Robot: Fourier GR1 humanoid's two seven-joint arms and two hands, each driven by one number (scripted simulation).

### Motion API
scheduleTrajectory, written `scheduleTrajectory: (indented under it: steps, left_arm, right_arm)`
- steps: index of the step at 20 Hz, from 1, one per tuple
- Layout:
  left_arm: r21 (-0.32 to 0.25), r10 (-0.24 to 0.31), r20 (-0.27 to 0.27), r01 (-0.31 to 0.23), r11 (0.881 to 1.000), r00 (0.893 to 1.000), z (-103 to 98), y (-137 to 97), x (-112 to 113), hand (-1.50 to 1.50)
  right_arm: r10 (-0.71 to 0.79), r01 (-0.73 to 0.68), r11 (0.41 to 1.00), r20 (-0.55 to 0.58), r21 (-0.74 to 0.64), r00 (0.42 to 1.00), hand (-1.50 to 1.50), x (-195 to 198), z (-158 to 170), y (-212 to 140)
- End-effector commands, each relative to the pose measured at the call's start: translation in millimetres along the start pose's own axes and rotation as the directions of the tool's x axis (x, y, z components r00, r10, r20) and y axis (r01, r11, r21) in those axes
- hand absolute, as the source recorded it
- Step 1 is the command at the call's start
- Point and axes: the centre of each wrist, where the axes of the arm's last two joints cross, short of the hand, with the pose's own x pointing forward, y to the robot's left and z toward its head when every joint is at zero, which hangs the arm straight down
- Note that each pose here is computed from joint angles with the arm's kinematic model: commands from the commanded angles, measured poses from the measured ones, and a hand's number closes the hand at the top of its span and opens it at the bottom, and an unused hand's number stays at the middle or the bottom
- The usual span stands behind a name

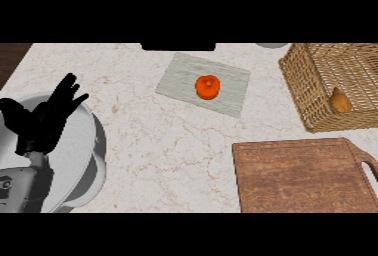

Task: Pick the croissant from the cutting board and place it in the basket

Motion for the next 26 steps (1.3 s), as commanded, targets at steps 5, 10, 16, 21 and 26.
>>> scheduleTrajectory:
  steps: [5, 10, 16, 21, 26]
  left_arm:
    - [0.023, -0.007, -0.082, 0.008, 1.0, 0.997, 3, 12, -23, 0.0]
    - [0.034, -0.004, -0.08, 0.007, 0.999, 0.997, 6, 1, -18, 0.0]
    - [0.021, -0.005, -0.066, 0.006, 1.0, 0.998, 8, 12, -24, 0.0]
    - [0.022, 0.002, -0.056, -0.001, 1.0, 0.998, 0, 5, -13, 0.0]
    - [0.008, 0.0, -0.048, 0.0, 1.0, 0.999, -3, 6, -11, 0.0]
  right_arm:
    - [-0.15, 0.151, 0.988, 0.055, -0.027, 0.987, -1.5, -13, -17, -11]
    - [-0.33, 0.315, 0.93, -0.051, -0.188, 0.943, -1.5, -14, -23, -47]
    - [-0.491, 0.447, 0.838, -0.073, -0.312, 0.868, -1.5, -57, 10, -105]
    - [-0.476, 0.443, 0.87, -0.133, -0.214, 0.869, -1.5, -64, 48, -179]
    - [-0.431, 0.416, 0.902, -0.163, -0.12, 0.888, -1.5, -81, 81, -202]
